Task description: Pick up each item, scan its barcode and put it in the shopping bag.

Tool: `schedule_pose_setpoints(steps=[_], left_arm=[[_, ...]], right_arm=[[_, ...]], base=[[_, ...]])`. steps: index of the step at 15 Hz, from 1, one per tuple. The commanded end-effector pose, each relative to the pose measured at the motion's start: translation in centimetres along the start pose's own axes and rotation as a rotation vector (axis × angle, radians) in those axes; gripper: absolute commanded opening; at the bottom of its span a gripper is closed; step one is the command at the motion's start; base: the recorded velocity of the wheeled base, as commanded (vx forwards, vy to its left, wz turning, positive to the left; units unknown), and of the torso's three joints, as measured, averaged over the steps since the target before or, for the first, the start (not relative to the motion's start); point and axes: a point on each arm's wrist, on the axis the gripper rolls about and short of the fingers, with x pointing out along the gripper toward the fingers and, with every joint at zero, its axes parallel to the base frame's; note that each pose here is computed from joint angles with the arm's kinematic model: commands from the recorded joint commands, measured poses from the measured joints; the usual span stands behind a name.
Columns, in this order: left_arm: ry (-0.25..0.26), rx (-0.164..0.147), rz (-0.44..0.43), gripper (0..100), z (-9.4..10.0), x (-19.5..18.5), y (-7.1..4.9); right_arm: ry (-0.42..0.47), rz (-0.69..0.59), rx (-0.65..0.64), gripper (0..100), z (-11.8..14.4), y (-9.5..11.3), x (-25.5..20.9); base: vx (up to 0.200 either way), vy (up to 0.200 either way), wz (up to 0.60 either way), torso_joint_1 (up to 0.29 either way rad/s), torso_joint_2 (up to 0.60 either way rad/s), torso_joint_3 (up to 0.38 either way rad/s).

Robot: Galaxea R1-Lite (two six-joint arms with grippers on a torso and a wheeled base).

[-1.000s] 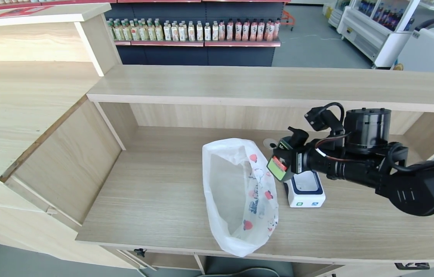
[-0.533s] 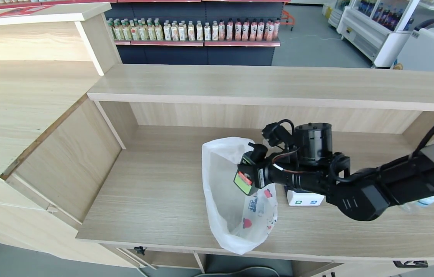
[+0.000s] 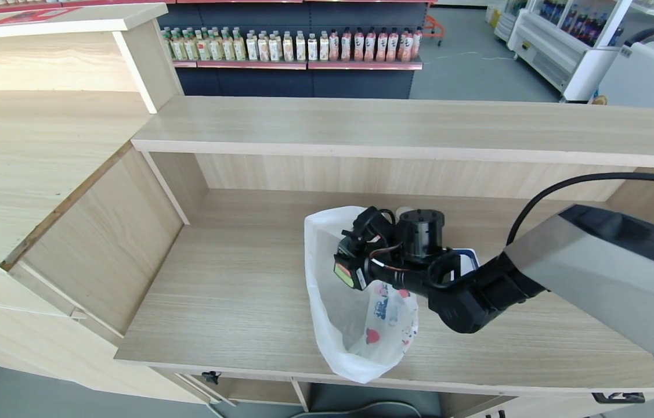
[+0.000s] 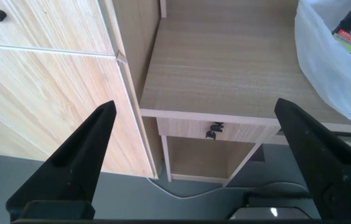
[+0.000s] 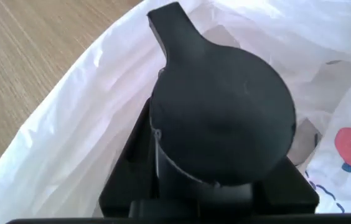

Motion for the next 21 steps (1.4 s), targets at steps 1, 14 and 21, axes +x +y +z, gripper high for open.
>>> schedule_pose_setpoints(steps=[1,14,21], left_arm=[[0.0,0.0,0.0,100,0.0,0.0,0.0],[-0.001,0.0,0.0,100,0.0,0.0,0.0],[0.0,0.0,0.0,100,0.0,0.0,0.0]], right_arm=[[0.025,-0.024,-0.01,0,-2.2,0.1,2.3],[-0.101,-0.079,0.278,100,6.1,-1.6,-6.1],[0.087,-0.33,0.491,100,10.8,-5.5,-25.0]], base=[[0.0,0.0,0.0,0.0,0.0,0.0],[0.0,0.0,0.0,0.0,0.0,0.0],[0.0,0.0,0.0,0.0,0.0,0.0]])
